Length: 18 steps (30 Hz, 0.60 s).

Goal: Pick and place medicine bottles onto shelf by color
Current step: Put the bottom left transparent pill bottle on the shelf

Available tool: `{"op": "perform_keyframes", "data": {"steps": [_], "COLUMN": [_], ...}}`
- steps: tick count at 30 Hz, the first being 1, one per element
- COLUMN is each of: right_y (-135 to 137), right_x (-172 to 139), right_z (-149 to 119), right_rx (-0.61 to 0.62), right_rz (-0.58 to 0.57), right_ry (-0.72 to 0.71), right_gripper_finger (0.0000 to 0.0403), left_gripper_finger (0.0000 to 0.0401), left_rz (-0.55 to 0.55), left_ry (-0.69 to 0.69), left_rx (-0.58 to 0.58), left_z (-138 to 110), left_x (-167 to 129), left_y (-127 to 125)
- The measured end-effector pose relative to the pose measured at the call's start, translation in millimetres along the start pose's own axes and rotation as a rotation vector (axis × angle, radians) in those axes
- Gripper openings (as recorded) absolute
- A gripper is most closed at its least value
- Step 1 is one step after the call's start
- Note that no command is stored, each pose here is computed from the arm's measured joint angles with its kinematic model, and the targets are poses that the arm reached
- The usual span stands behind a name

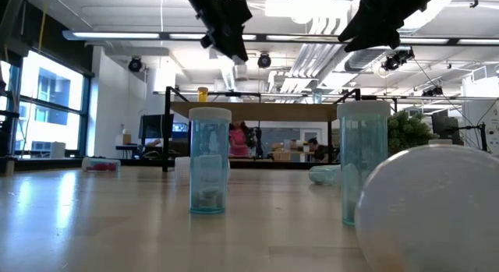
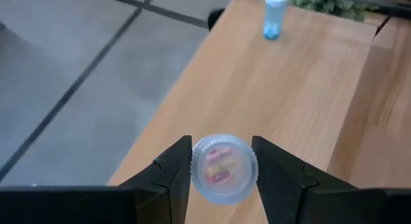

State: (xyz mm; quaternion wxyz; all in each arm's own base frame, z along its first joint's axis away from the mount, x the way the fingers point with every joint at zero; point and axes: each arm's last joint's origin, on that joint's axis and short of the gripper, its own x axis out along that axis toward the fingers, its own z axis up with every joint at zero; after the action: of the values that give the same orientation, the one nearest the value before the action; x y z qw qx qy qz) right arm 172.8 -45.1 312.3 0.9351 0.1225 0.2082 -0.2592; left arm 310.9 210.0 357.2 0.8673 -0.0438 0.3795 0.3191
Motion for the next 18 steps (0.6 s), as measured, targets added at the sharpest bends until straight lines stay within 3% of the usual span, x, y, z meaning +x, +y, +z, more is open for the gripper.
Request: {"op": "perform_keyframes", "data": {"steps": [9, 18], "right_y": [0, 0], "right_x": [0, 0], "right_z": [0, 0], "right_rx": [0.011, 0.007], "right_rz": [0.0, -0.001], "right_ry": [0.0, 0.005], "right_gripper_finger": [0.02, 0.02], "left_gripper_finger": [0.0134, 0.0134], "left_rz": [-0.018, -0.033], "left_ry": [0.122, 0.125], "left_rx": [-0.019, -0.052], "left_z": [-6, -7], "left_x": [27, 29], "left_y": [13, 15]}}
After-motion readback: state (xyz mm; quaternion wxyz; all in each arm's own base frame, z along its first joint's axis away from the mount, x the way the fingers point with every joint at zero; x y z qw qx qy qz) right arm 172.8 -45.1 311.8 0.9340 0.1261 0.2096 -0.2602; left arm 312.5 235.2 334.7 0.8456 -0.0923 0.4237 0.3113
